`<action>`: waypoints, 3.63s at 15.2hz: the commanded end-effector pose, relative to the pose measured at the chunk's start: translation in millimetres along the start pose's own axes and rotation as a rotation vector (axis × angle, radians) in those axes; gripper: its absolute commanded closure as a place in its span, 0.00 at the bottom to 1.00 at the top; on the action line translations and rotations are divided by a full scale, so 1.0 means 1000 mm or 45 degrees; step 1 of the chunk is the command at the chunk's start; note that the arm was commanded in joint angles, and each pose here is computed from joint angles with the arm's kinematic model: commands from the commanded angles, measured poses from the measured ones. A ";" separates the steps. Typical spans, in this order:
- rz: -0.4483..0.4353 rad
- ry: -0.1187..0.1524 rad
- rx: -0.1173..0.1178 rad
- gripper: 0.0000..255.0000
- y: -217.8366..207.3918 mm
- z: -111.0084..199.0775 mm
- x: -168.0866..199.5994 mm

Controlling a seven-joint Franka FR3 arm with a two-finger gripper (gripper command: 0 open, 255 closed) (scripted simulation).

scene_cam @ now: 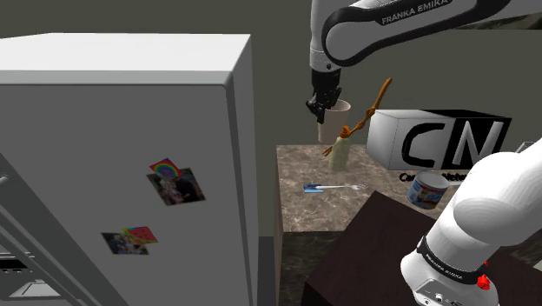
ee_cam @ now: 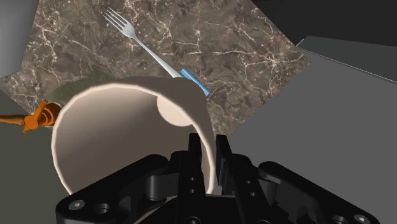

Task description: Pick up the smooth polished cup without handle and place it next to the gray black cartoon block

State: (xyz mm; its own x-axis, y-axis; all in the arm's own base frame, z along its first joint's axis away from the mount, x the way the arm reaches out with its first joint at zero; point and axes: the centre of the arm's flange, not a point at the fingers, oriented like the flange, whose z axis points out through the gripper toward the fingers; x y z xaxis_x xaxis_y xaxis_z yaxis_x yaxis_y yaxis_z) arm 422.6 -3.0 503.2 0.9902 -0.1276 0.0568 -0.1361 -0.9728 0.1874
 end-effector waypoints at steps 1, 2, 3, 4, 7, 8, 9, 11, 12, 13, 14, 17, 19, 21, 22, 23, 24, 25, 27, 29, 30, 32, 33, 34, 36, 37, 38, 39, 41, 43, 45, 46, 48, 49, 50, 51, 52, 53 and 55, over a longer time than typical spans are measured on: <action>0.000 0.000 0.000 1.00 0.002 -0.012 0.001; 0.000 0.000 0.000 1.00 0.002 -0.018 0.001; 0.000 0.000 0.000 1.00 0.003 -0.023 0.001; 0.000 0.000 0.000 1.00 0.004 -0.028 0.002; 0.000 0.000 0.000 1.00 0.007 -0.044 0.002; 0.000 0.000 0.000 1.00 0.008 -0.049 0.003; 0.000 0.000 0.000 1.00 0.009 -0.054 0.003; 0.000 0.000 0.000 1.00 0.011 -0.064 0.004; 0.000 0.000 0.000 1.00 0.012 -0.066 0.004; 0.000 0.000 0.000 1.00 0.025 -0.064 0.006; 0.000 0.000 0.000 1.00 0.037 -0.061 0.008; 0.000 0.000 0.000 1.00 0.076 -0.054 0.015; 0.000 0.000 0.000 1.00 0.101 -0.048 0.019; 0.000 0.000 0.000 1.00 0.127 -0.043 0.023; 0.000 0.000 0.000 1.00 0.139 -0.041 0.025; 0.000 0.000 0.000 1.00 0.152 -0.038 0.028; 0.000 0.000 0.000 1.00 0.165 -0.036 0.030; 0.000 0.000 0.000 1.00 0.178 -0.033 0.032; 0.000 0.000 0.000 1.00 0.203 -0.028 0.036; 0.000 0.000 0.000 1.00 0.229 -0.023 0.041; 0.000 0.000 0.000 1.00 0.242 -0.020 0.043; 0.000 0.000 0.000 1.00 0.267 -0.015 0.047; 0.000 0.000 0.000 1.00 0.280 -0.013 0.049; 0.000 0.000 0.000 1.00 0.293 -0.010 0.052; 0.000 0.000 0.000 1.00 0.318 -0.005 0.056; 0.000 0.000 0.000 1.00 0.331 -0.003 0.058; 0.000 0.000 0.000 1.00 0.344 0.000 0.060; 0.000 0.000 0.000 1.00 0.357 0.002 0.062; 0.000 0.000 0.000 1.00 0.382 0.008 0.067; 0.000 0.000 0.000 1.00 0.408 0.013 0.071; 0.000 0.000 0.000 1.00 0.425 0.022 0.074; 0.000 0.000 0.000 1.00 0.424 0.027 0.074; 0.000 0.000 0.000 1.00 0.422 0.037 0.073; 0.000 0.000 0.000 1.00 0.421 0.042 0.073; 0.000 0.000 0.000 1.00 0.420 0.047 0.072; 0.000 0.000 0.000 1.00 0.419 0.053 0.072; 0.000 0.000 0.000 1.00 0.418 0.058 0.072; 0.000 0.000 0.000 1.00 0.417 0.063 0.072; 0.000 0.000 0.000 1.00 0.415 0.073 0.071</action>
State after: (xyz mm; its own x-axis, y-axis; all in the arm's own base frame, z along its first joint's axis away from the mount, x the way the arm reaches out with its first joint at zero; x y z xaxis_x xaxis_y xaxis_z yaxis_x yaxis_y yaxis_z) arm 438.2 -429.9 518.2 0.9903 -0.1275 0.0558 -0.1358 -0.9729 0.1870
